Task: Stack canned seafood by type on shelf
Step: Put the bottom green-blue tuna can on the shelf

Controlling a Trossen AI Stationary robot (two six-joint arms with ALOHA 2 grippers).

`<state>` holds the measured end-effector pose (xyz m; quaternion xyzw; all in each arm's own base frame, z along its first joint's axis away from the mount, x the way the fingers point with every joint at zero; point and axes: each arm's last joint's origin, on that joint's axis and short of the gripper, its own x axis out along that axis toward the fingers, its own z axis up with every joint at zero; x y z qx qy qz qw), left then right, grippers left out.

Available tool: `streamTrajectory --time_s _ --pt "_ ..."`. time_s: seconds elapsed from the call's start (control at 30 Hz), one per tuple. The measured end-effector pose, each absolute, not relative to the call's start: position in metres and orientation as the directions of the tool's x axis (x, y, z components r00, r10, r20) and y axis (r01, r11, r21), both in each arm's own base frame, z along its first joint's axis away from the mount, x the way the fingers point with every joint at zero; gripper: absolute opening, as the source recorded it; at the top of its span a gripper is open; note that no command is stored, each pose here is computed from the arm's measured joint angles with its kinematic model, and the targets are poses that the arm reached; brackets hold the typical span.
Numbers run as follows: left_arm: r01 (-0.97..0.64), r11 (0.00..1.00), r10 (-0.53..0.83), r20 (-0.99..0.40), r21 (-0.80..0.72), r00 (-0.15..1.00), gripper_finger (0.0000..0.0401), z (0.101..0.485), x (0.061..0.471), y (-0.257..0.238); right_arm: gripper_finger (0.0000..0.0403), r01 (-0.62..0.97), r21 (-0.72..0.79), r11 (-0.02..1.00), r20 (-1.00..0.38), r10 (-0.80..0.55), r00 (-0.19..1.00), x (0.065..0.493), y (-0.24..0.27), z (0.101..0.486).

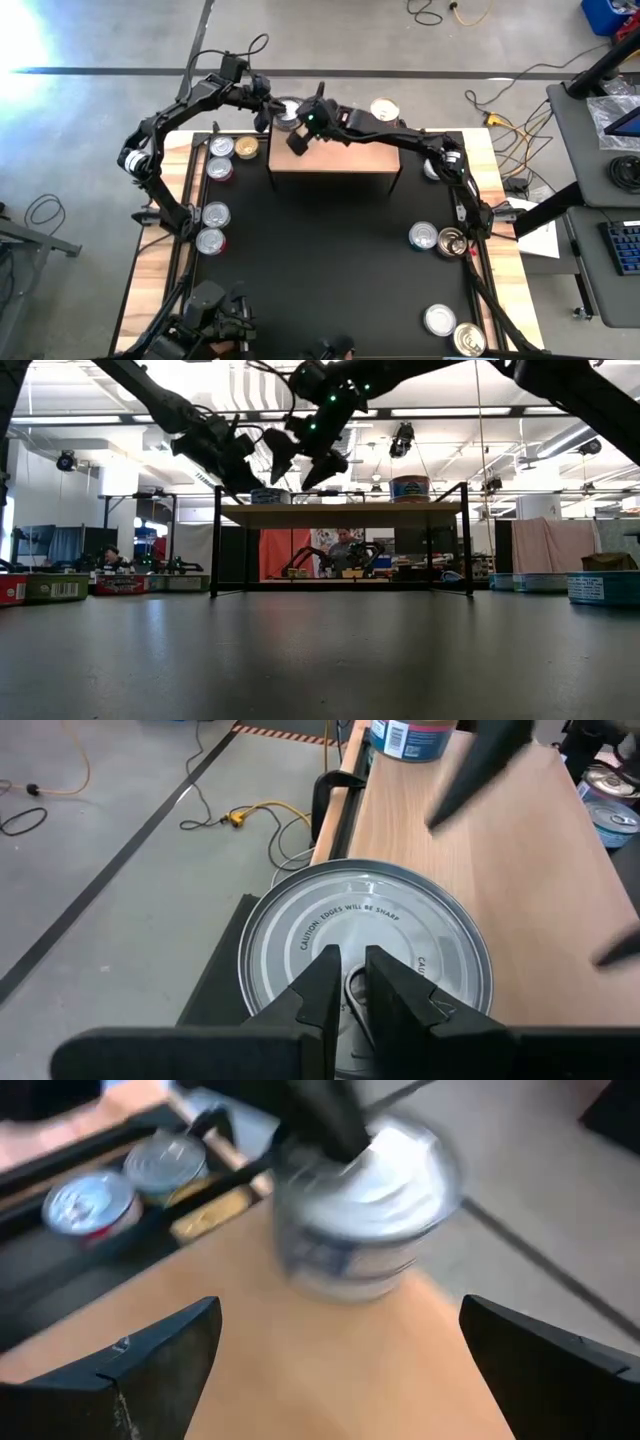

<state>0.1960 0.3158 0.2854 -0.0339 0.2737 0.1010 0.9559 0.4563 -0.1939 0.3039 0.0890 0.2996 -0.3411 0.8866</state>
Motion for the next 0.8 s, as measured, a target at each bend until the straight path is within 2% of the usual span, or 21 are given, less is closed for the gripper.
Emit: streamTrajectory --time_s 0.17,0.3,0.53,0.63,0.8 --pt "-0.205 0.978 0.155 -0.539 -0.034 0.828 0.0034 0.291 0.194 0.311 0.04 0.669 -0.063 0.741 -0.572 -0.576 0.584 0.456 -0.195 0.306" --pt "-0.189 0.98 0.132 -0.537 -0.052 0.833 0.0034 0.304 0.191 0.305 0.04 0.642 -0.037 0.766 -0.541 -0.555 0.631 0.455 -0.192 0.318" --pt "-0.172 0.983 0.114 -0.513 -0.066 0.851 0.0034 0.332 0.183 0.289 0.04 0.603 -0.066 0.795 -0.48 -0.555 0.679 0.434 -0.17 0.365" --pt "-0.107 0.988 0.044 -0.462 -0.111 0.886 0.0034 0.348 0.177 0.274 0.04 0.578 -0.07 0.813 -0.506 -0.529 0.682 0.422 -0.15 0.381" --pt "0.04 0.99 -0.085 -0.344 -0.134 0.935 0.0034 0.372 0.167 0.243 0.04 0.547 -0.089 0.833 -0.62 -0.476 0.624 0.403 -0.099 0.383"
